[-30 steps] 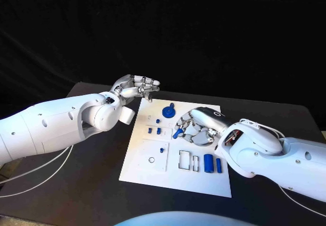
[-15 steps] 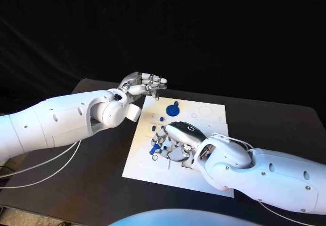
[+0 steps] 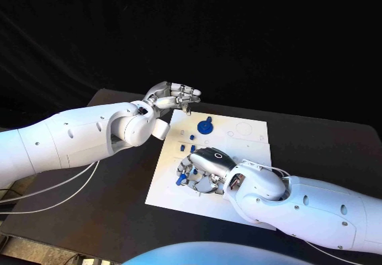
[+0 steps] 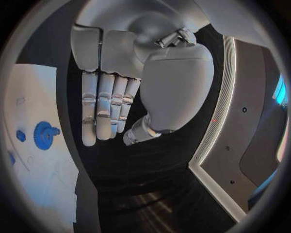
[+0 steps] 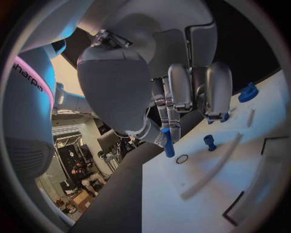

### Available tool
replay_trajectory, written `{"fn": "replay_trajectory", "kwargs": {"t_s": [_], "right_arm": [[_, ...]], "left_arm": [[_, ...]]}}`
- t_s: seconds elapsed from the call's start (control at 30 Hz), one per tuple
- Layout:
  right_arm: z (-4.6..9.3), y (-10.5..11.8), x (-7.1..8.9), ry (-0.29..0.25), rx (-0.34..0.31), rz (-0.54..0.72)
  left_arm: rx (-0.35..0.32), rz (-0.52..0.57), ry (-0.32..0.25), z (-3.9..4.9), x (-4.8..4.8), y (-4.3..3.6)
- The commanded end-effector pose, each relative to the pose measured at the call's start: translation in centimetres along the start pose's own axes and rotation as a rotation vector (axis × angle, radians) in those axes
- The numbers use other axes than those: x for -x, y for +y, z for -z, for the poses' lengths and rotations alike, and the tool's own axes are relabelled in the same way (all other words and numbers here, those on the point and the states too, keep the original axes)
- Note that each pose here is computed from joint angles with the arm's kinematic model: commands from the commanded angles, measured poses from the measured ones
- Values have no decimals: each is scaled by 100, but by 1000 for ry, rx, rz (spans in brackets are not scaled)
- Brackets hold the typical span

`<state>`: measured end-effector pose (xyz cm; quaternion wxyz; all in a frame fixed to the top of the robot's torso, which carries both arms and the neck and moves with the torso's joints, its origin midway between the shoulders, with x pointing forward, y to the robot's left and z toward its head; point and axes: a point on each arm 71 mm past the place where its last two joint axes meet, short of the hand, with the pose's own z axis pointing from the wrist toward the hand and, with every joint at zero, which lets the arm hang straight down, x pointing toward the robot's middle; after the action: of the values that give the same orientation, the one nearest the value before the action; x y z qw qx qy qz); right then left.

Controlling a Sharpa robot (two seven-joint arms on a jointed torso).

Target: Assemble the parts on the task board

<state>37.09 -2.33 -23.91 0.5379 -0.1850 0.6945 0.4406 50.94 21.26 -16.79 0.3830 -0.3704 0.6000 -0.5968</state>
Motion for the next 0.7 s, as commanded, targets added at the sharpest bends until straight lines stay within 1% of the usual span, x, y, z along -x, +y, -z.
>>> {"fn": "replay_trajectory", "kwargs": {"t_s": [0.03,0.33,0.7], "right_arm": [[-1,-2,-29,23,3,59],[13,-45,-23,11,-25,101],[22,-67,-32,26,-40,131]], "left_arm": [[-9,2,21,-4,-27,-15],[-8,1,18,0,-16,-15],[-7,0,15,5,-4,-14]]}}
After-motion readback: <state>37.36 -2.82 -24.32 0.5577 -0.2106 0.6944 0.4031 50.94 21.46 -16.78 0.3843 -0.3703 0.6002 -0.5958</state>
